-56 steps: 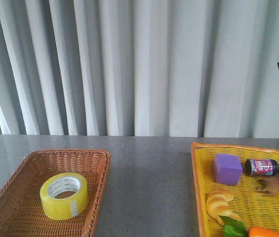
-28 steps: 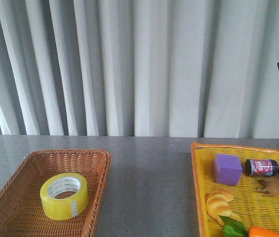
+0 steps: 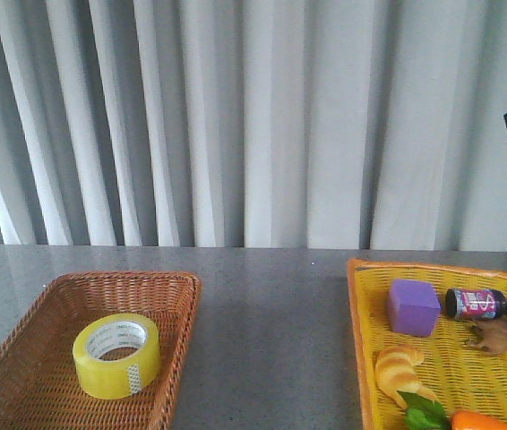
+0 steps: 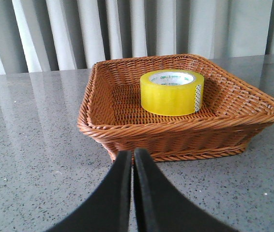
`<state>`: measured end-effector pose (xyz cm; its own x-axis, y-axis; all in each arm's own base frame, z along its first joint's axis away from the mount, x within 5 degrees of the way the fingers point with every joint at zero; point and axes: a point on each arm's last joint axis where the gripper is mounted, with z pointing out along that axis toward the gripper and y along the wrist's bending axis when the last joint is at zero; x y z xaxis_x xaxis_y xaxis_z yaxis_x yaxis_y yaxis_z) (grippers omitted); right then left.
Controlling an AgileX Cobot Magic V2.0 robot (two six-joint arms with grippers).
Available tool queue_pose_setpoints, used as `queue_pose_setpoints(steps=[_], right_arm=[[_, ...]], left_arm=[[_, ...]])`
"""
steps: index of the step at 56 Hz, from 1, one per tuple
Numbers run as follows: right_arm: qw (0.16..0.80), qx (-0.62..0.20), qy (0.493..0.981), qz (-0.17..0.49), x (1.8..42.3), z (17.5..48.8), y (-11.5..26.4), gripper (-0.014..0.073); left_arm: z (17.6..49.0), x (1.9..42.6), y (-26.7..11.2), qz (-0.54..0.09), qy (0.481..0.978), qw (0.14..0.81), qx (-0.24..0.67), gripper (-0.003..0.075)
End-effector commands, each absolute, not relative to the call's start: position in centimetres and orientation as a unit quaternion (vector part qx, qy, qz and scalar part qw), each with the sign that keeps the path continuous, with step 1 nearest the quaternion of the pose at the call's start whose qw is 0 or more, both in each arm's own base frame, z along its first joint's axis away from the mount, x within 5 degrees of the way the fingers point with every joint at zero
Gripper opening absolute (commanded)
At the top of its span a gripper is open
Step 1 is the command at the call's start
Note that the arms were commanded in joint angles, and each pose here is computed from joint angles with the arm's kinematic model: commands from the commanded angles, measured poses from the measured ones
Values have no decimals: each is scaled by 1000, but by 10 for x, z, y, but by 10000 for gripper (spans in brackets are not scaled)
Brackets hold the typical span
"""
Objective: Transfer tape with both arms
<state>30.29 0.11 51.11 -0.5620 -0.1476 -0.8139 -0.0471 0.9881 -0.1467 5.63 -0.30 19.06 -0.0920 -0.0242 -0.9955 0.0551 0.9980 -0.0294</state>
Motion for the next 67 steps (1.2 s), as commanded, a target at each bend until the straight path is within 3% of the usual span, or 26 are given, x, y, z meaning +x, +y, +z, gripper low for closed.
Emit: queue_pose_setpoints(steps=[1,45,55,62,67], right_arm=[[518,-49,852,-63,289,534,-2,-7],[520,-50,850,-65,287,535,-2,-7],[533,-65,842,-51,258,540,6,-7],[530,-62,843,-62,237,517,3,-7],[567,-56,820,-52,219,500,4,-7]], left_arm=[[200,55,-4,-37,707,706,11,-6],[200,55,-3,-37,709,704,11,-6],[200,55,-3,-37,709,704,11,-6],[200,55,-3,-37,709,704,11,-6],[200,55,-3,-37,709,704,11,-6]])
